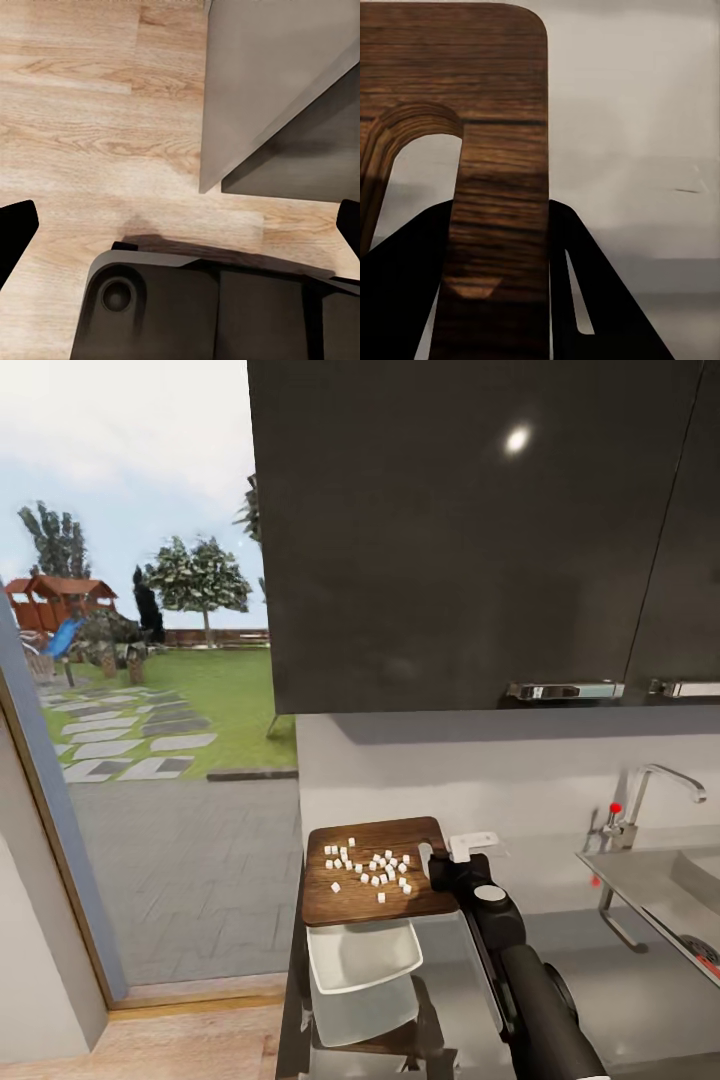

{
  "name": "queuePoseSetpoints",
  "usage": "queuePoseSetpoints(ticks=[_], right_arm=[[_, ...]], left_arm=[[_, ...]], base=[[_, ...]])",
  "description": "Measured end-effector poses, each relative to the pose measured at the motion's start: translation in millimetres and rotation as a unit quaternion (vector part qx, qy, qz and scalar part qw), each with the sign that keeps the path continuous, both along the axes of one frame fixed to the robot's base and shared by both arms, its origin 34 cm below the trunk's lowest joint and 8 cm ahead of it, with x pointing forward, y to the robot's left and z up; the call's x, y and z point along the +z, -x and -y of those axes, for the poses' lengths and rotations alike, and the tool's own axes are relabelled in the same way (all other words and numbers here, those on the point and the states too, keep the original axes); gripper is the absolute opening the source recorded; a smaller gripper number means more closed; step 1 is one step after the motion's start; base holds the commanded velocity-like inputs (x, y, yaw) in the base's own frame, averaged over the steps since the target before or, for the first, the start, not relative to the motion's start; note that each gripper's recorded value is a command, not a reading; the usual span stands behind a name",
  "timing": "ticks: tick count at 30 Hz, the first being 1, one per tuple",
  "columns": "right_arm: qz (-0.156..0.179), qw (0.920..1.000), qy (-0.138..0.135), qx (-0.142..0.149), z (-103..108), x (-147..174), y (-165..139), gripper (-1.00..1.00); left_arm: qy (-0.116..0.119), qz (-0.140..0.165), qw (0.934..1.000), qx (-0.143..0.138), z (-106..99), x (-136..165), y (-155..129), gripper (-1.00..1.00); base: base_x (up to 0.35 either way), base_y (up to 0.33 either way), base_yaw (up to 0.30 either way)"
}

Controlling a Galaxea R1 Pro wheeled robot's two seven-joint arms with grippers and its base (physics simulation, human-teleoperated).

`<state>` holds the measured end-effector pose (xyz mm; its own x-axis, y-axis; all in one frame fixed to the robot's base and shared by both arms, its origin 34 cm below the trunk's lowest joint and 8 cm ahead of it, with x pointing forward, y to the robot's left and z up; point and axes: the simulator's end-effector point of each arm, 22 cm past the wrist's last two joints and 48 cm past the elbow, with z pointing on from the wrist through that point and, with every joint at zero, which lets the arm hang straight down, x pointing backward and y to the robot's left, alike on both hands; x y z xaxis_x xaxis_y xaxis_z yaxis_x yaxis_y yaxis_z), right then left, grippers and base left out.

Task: In the kitchen, take the Vidalia onion out of the sink, dice it on the chopping board with the paring knife, put the diced onion into the bowl on the countertop, then place both the paring knife and the chopping board into the sink.

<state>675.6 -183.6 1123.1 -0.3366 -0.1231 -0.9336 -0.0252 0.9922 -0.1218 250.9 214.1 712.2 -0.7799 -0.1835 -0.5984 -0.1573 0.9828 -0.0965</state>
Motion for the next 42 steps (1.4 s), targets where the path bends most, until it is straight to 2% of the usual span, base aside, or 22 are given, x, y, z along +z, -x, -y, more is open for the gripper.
queuePoseSetpoints(ticks=[18,35,42], right_arm=[[-0.004,1.0,-0.002,0.001,-1.1,-5.1,-1.2,-1.0],[0.042,0.9991,-0.004,0.005,-1.4,10.0,-8.5,-1.0],[0.044,0.999,-0.004,0.007,-2.2,6.5,-9.8,-1.0]], left_arm=[[0.0,-0.005,1.0,0.0,0.0,-1.4,2.7,1.0],[0.0,-0.005,1.0,0.0,0.0,-1.4,2.8,1.0],[0.0,-0.005,1.0,0.0,0.0,-1.5,3.0,1.0]], base=[[0.0,0.0,0.0],[0.0,0.0,0.0],[0.0,0.0,0.0]])
